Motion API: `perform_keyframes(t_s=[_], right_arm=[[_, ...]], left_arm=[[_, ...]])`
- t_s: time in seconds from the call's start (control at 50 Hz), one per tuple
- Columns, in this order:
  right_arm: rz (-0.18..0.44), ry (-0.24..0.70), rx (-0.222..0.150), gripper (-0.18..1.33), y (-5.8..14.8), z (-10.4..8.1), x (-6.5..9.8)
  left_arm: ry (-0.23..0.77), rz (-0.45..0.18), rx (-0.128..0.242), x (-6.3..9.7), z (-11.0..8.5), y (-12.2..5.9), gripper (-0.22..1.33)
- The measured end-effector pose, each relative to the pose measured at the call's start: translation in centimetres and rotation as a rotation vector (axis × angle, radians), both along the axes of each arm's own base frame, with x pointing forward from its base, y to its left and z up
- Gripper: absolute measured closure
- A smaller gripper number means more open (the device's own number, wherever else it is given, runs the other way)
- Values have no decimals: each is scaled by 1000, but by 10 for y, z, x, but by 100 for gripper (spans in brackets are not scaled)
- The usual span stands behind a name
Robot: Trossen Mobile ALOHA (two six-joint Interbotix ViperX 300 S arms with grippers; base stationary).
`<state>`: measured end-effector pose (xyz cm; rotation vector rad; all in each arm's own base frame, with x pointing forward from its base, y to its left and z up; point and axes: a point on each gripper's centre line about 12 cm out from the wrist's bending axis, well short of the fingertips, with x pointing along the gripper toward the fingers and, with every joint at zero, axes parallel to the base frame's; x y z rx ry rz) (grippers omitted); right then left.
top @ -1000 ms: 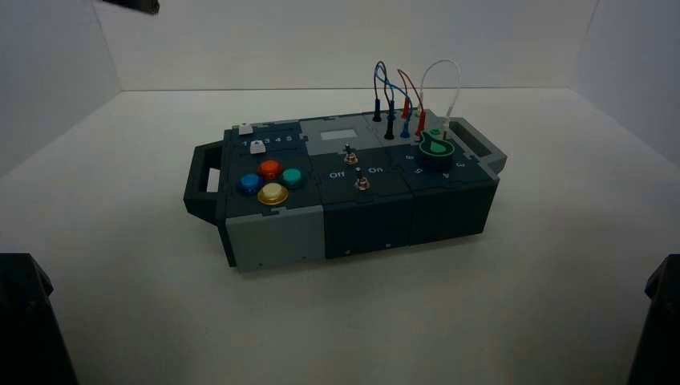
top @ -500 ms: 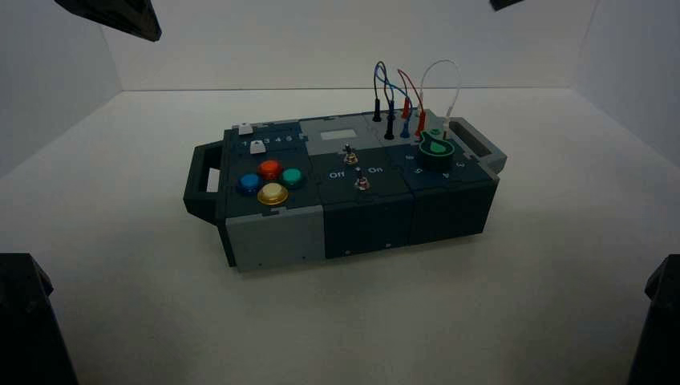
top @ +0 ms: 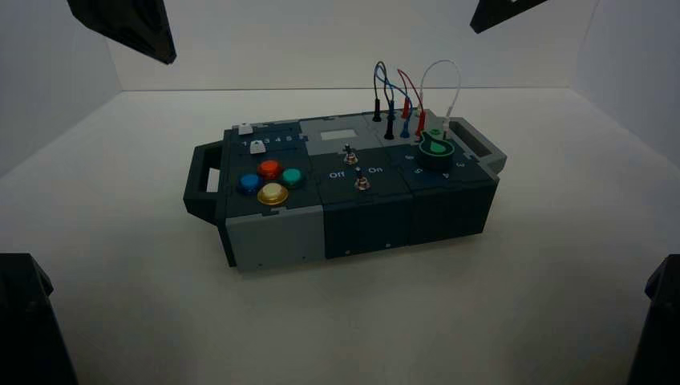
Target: Move the bottom slider to position 4.
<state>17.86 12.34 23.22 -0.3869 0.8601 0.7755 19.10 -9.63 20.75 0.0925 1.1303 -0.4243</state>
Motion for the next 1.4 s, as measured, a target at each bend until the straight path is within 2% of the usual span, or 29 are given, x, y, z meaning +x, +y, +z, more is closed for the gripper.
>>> perform_keyframes(t_s=[0.16,0.3,0.46,0.92,1.4], right_arm=[[21,3,1,129,3,-2,2],[30,-11,38,129,7,-1,4],[31,-17,53,129,10,-2,6],[36,-51,119,129,17,3,10],[31,-6,89,129,24,-16,22]], left_arm=[[18,5,1,3,-6,-2,128],[16,15,-16,7,-8,-4,128],[12,26,-33,10,-10,-7,128],[43,33,-18,17,-23,-9,128],[66,37,-5,21,-33,-11,128]])
